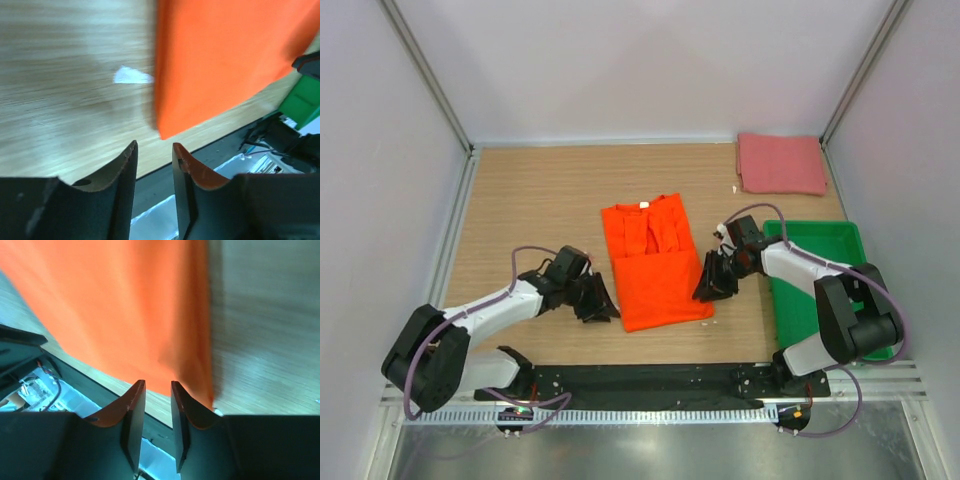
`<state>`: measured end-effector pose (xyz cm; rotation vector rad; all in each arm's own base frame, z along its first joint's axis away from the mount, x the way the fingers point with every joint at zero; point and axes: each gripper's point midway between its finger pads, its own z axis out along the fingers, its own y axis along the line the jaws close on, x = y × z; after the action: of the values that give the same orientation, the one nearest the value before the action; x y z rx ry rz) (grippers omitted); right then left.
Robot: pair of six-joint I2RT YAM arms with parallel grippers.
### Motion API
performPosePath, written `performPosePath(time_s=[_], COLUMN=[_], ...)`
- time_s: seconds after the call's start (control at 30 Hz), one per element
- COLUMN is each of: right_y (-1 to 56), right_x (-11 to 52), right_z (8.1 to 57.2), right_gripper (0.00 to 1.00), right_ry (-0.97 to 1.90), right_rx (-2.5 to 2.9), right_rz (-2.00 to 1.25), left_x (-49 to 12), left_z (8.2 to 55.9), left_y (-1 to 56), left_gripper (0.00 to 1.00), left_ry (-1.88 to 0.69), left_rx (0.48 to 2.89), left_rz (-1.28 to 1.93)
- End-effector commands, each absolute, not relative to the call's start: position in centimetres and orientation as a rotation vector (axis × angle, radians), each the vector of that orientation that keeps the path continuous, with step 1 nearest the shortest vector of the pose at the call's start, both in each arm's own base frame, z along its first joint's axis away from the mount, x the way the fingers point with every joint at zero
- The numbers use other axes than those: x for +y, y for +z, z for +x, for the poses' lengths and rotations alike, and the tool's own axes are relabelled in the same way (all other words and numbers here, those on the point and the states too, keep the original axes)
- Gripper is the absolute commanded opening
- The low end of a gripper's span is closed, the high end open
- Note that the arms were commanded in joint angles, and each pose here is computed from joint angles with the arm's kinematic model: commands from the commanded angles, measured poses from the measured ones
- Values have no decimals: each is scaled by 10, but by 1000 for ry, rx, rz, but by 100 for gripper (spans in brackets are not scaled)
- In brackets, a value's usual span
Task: Fold and stack the t-shirts
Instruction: Fold the tshirt
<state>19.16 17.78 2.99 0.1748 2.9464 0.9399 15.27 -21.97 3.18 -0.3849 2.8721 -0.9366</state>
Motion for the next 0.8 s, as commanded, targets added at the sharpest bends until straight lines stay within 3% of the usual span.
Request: performPosePath(time_s=[0.0,0.1,0.23,0.47,0.77], right_y=[69,71,63,40,6], right_x=[186,191,193,187,173], right_z=[242,270,301,334,328], right_gripper=[34,35,31,15,14], right_ry=[931,958,1004,1098,1042], right_rx=[2789,2787,2783,2795,2874], right_rz=[87,102,148,228,350], left_x=[-224,-239,-265,-270,-247], left_z=[179,208,239,299,295], left_y=[68,82,76,55,27], left_gripper=[36,37,27,18,16], left_ry=[-915,-923,-956,-957,-941], left_rx=[2754,2695,2716,2689,2760], left_rz=[-300,-248,-144,-196,-272])
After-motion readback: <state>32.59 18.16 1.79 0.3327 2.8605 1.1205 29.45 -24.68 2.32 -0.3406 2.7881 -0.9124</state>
